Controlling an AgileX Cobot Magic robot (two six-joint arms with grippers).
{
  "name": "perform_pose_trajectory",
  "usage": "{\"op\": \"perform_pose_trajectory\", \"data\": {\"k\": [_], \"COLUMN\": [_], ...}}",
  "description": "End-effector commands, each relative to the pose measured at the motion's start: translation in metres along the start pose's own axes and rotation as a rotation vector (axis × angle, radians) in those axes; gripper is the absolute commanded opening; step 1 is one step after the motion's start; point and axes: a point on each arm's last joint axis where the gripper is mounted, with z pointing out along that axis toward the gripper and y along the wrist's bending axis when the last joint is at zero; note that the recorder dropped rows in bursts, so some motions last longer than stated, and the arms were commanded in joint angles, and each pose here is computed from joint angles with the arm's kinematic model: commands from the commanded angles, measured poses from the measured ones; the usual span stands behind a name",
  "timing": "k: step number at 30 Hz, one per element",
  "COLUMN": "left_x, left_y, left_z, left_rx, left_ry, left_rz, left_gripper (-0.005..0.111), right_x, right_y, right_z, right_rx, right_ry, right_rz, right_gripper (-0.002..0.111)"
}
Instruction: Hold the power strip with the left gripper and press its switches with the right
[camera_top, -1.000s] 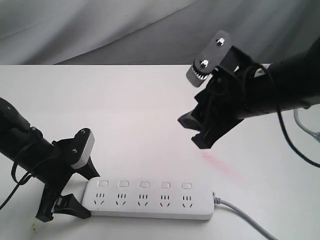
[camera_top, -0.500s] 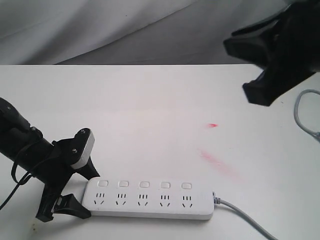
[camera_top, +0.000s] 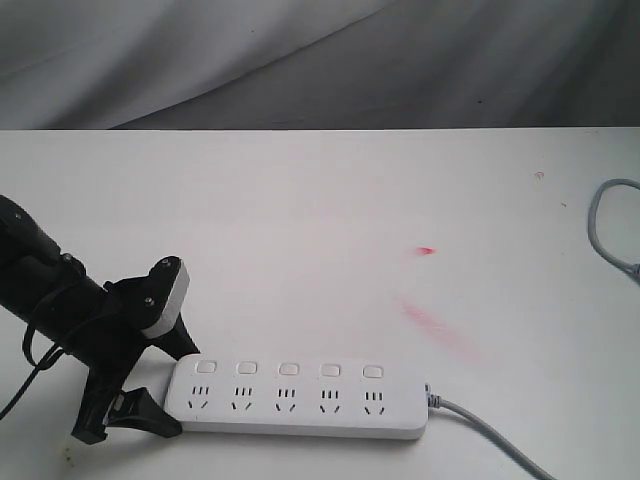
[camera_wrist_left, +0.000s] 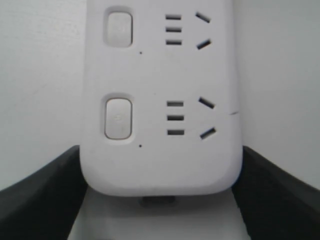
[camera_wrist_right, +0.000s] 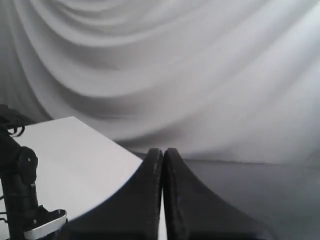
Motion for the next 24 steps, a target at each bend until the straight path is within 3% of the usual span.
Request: {"op": "perform_pose_trajectory", "data": {"k": [1,6,24], "left_x": [0.005,0.005,0.005], "left_y": [0.0,0.0,0.0], "left_z": [0.003,0.003,0.003], "left_rx": [-0.012,-0.012,-0.012], "left_ry": [0.049,0.049,0.049], "left_rz": [0.014,0.014,0.015], "left_gripper": [0.063,0.063,0.063], "right_x": [-0.008,-0.011,-0.011], "right_y": [0.003,0.005,0.004], "right_z": [-0.027,-0.044,-0.045], "right_rx": [0.018,0.028,0.04], "right_ry": [-0.083,-0.137,-0.136], "right_rz": [-0.016,-0.024,-0.046], "right_gripper": [0.0,0.0,0.0]}}
